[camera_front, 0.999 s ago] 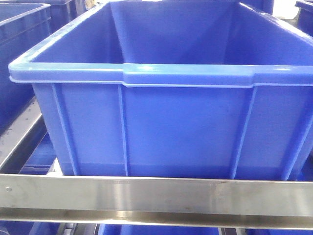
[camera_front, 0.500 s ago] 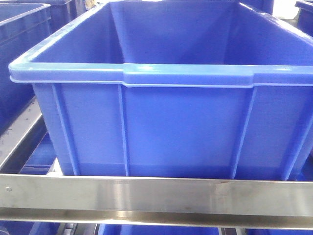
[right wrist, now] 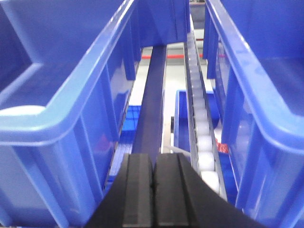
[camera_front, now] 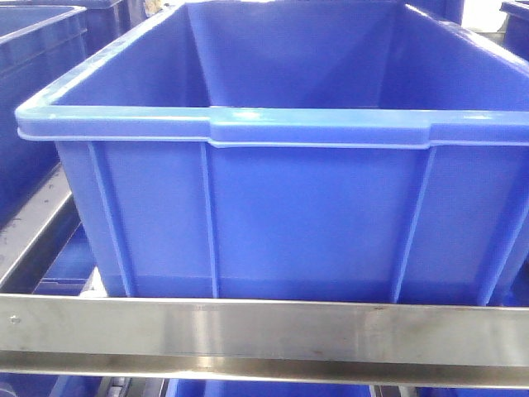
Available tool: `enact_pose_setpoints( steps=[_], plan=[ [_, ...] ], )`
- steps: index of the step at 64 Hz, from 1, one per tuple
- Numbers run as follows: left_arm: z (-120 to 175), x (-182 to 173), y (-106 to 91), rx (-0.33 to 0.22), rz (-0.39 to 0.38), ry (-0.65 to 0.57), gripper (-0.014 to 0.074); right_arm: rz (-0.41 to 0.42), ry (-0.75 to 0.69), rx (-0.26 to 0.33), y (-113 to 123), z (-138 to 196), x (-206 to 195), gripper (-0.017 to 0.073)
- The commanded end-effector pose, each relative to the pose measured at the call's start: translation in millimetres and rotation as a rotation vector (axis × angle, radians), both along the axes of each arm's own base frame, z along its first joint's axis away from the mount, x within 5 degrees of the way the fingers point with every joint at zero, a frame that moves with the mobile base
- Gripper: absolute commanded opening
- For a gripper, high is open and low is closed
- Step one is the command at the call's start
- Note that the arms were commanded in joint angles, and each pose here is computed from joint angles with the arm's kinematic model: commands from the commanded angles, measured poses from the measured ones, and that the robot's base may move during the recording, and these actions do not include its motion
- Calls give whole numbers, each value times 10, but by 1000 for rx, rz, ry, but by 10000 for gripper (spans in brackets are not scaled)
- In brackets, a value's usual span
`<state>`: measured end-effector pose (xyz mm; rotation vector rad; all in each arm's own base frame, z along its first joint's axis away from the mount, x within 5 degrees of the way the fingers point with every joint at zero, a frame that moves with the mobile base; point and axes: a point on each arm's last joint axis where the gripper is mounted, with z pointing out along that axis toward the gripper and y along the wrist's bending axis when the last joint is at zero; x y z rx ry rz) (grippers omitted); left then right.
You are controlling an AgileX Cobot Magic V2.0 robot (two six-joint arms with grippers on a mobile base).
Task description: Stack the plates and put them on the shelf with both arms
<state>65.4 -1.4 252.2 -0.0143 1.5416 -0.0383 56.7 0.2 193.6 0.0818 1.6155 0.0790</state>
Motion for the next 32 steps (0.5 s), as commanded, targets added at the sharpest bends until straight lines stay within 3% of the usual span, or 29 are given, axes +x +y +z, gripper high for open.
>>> enact_pose_setpoints(
  steps=[1, 32],
  plan=[
    [172, -7, 17, -11, 17, -99, 81, -9, -99, -23, -7, 82, -14, 49],
    [172, -7, 17, -11, 17, -99, 81, -9, -97, -23, -7, 80, -14, 49]
  ],
)
